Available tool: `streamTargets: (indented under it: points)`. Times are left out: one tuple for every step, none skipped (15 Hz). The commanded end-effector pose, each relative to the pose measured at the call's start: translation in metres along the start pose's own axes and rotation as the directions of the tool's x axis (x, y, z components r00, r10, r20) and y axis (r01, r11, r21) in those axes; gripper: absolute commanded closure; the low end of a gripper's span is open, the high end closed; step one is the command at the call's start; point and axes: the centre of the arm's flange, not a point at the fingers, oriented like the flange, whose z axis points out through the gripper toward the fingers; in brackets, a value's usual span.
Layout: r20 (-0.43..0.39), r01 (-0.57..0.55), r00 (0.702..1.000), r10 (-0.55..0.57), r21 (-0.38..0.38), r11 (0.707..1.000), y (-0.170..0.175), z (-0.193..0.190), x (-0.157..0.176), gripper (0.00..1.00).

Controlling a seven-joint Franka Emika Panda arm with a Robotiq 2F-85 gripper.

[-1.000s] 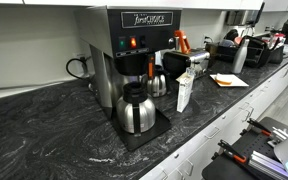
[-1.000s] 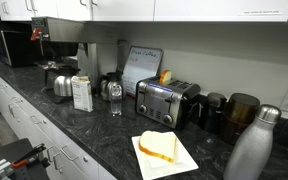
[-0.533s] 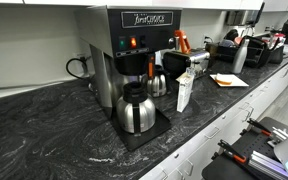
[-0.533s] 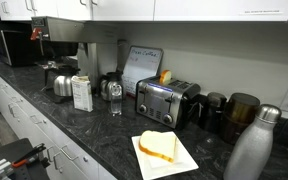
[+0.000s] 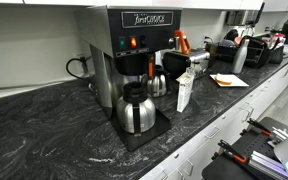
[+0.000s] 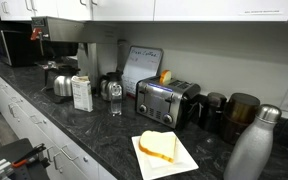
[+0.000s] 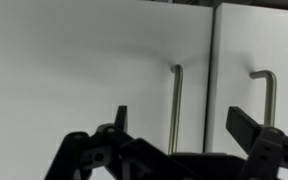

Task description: Open one of the overhead cabinets

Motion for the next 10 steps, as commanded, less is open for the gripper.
streamTargets:
  points:
    - [-0.035,0.002,0.999,-0.002,-0.008,1.0,0.004,0.011,0.007,0.0]
    - [-0.04,0.001,0.999,-0.002,-0.008,1.0,0.005,0.012,0.009,0.0]
    - [-0.047,-0.001,0.999,0.0,-0.003,1.0,0.006,0.013,0.01,0.0]
    - [-0.054,-0.003,0.999,0.004,0.004,1.0,0.006,0.015,0.011,0.0]
    - [-0.059,-0.008,0.998,0.009,0.015,1.0,0.004,0.016,0.012,0.0]
    - [-0.06,-0.006,0.998,0.007,0.022,1.0,0.003,0.017,0.012,0.0]
    - [-0.059,-0.004,0.998,0.005,0.028,1.0,0.001,0.019,0.011,0.0]
    - [-0.056,-0.001,0.998,0.002,0.029,1.0,0.0,0.021,0.009,0.0]
    - [-0.049,-0.001,0.999,0.003,0.029,1.0,0.0,0.023,0.007,0.0]
    - [-0.044,-0.001,0.999,0.002,0.026,1.0,0.0,0.024,0.006,0.0]
